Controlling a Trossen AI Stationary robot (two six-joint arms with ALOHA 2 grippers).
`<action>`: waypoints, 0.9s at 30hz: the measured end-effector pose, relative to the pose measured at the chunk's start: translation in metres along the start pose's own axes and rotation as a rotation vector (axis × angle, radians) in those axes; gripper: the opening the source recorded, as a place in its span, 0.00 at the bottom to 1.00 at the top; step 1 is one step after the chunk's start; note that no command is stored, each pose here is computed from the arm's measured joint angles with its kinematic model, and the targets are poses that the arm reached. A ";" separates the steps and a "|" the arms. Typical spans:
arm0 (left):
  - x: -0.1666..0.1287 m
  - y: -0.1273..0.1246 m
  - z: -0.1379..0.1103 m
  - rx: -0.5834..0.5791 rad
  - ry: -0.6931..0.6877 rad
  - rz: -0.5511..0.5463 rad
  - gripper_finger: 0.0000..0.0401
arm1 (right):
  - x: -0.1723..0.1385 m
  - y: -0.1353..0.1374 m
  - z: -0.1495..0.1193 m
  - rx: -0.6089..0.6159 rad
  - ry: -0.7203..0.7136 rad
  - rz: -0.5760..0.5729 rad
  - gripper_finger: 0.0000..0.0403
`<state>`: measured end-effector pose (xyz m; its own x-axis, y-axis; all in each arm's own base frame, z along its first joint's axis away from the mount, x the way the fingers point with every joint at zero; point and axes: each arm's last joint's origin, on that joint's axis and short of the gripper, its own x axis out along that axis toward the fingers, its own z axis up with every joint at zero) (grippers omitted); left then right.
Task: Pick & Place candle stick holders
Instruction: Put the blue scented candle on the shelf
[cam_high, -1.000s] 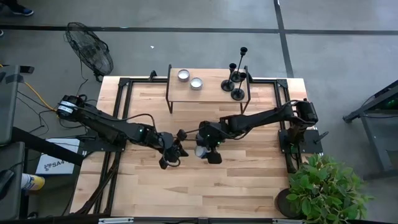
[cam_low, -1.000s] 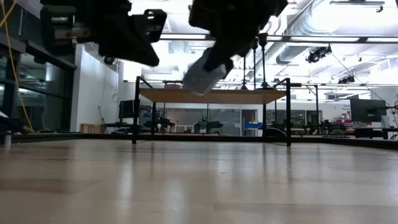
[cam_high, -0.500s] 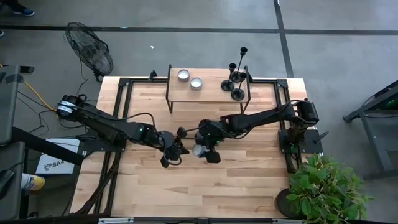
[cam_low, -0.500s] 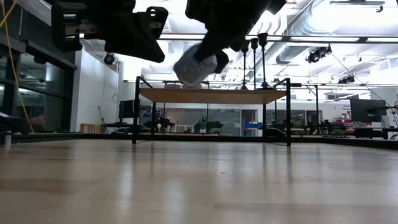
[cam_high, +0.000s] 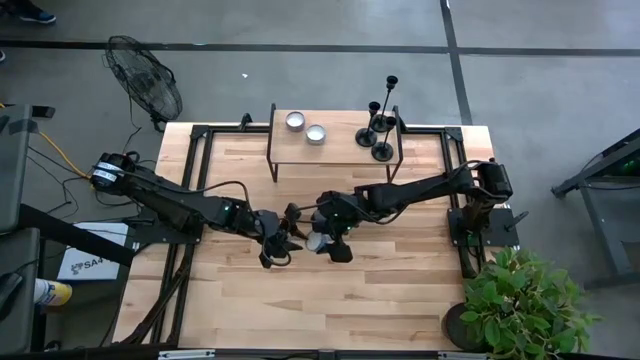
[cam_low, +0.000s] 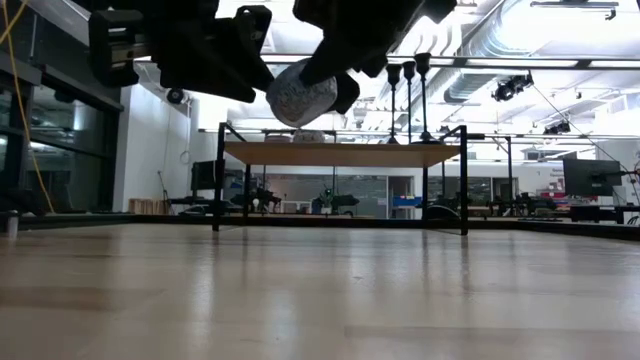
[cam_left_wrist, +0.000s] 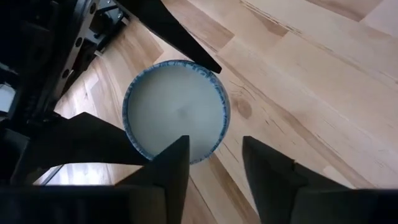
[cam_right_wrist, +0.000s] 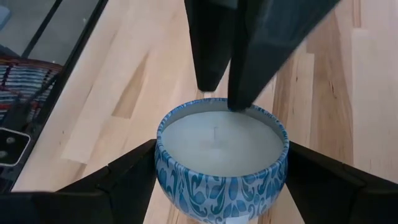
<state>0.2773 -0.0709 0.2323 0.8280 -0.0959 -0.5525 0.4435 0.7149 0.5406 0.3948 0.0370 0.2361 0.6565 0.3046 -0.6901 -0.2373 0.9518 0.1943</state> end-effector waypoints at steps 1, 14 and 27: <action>0.000 0.000 0.000 0.000 0.000 0.000 0.37 | 0.000 0.000 0.001 -0.002 -0.008 0.000 0.77; 0.005 0.000 0.002 0.031 -0.019 0.018 0.25 | 0.000 0.002 0.002 -0.008 -0.016 0.003 0.77; 0.005 -0.002 0.003 0.067 -0.041 -0.016 0.02 | 0.001 0.002 0.002 -0.008 -0.015 0.007 0.77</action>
<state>0.2815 -0.0755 0.2303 0.8334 -0.1367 -0.5355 0.4778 0.6653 0.5737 0.3958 0.0390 0.2371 0.6657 0.3120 -0.6778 -0.2480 0.9493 0.1935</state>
